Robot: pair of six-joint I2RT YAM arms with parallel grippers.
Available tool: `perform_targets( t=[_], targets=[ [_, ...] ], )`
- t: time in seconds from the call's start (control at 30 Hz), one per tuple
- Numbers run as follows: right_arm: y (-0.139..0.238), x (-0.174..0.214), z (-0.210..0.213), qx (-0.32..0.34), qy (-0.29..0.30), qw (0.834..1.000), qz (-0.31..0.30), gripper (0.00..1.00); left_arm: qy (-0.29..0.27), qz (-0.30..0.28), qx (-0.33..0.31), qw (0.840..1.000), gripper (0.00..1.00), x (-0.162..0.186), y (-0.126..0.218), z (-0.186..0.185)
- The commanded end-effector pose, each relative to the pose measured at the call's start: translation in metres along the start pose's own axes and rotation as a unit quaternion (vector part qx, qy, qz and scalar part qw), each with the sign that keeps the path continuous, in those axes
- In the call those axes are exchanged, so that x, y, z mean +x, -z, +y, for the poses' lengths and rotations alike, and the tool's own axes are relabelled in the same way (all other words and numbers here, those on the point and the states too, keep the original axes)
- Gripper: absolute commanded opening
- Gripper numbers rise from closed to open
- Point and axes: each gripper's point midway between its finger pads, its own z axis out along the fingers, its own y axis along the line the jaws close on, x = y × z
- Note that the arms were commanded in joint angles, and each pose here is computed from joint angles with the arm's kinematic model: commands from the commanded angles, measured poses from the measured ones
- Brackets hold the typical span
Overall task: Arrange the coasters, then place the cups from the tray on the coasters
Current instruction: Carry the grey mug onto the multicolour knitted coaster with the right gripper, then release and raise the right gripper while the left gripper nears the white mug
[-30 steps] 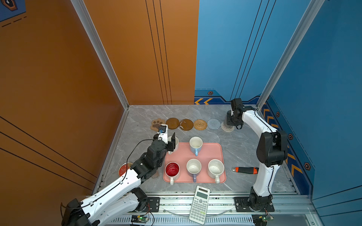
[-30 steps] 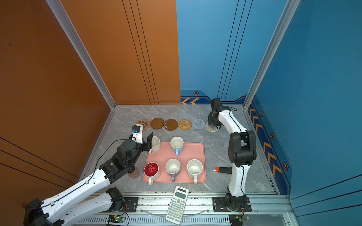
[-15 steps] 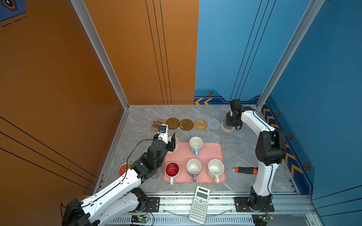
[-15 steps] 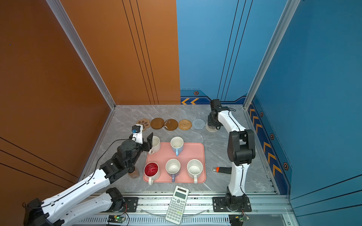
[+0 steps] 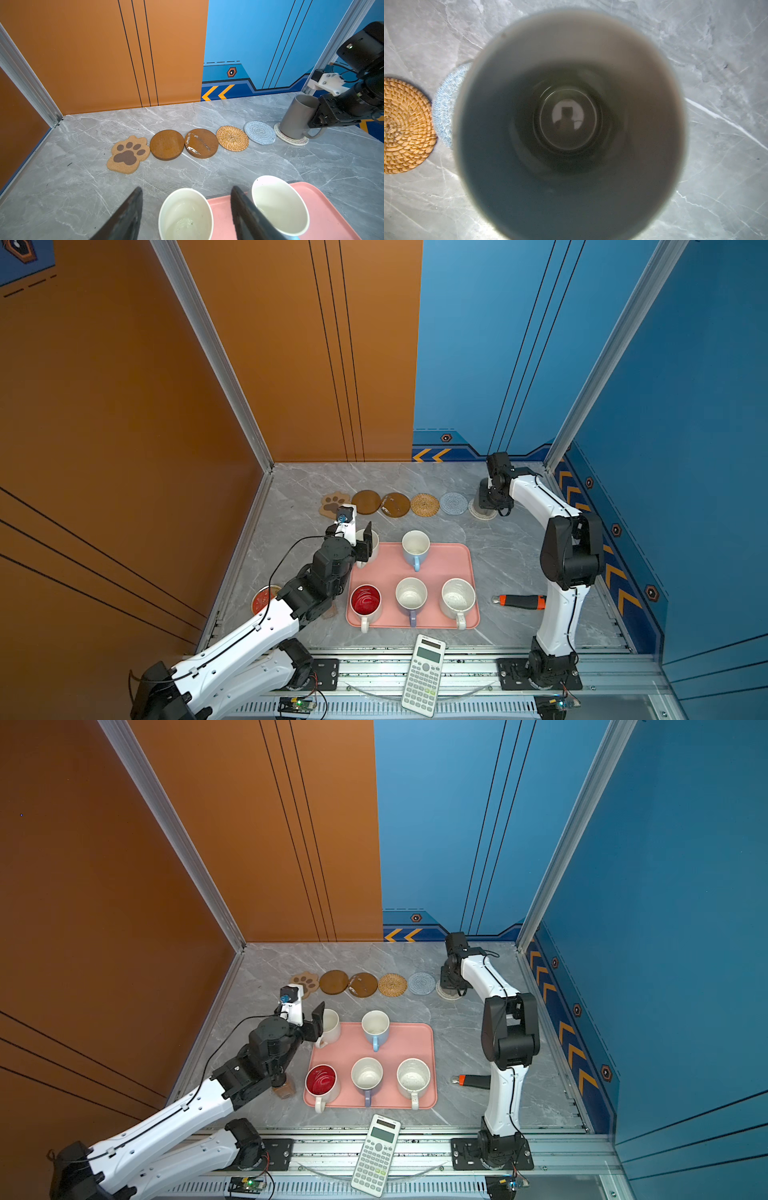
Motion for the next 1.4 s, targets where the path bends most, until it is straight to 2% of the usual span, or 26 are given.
perform_targets(
  t=[0.0, 0.67, 1.13, 1.37],
  targets=[
    [0.010, -0.026, -0.006, 0.009, -0.008, 0.999, -0.048, 0.00, 0.002, -0.001, -0.015, 1.000, 0.67, -0.002, 0.000, 0.008],
    [-0.002, -0.012, -0.008, 0.016, -0.010, 0.999, -0.028, 0.00, 0.000, -0.002, -0.017, 1.000, 0.67, -0.002, 0.001, 0.010],
    [0.003, -0.011, -0.006, 0.012, -0.012, 0.999, -0.031, 0.29, 0.003, -0.005, -0.017, 1.000, 0.67, -0.003, 0.004, 0.011],
    [0.031, -0.014, -0.009, 0.009, -0.017, 0.999, -0.043, 0.42, 0.008, -0.015, -0.017, 1.000, 0.67, -0.010, 0.011, 0.015]
  ],
)
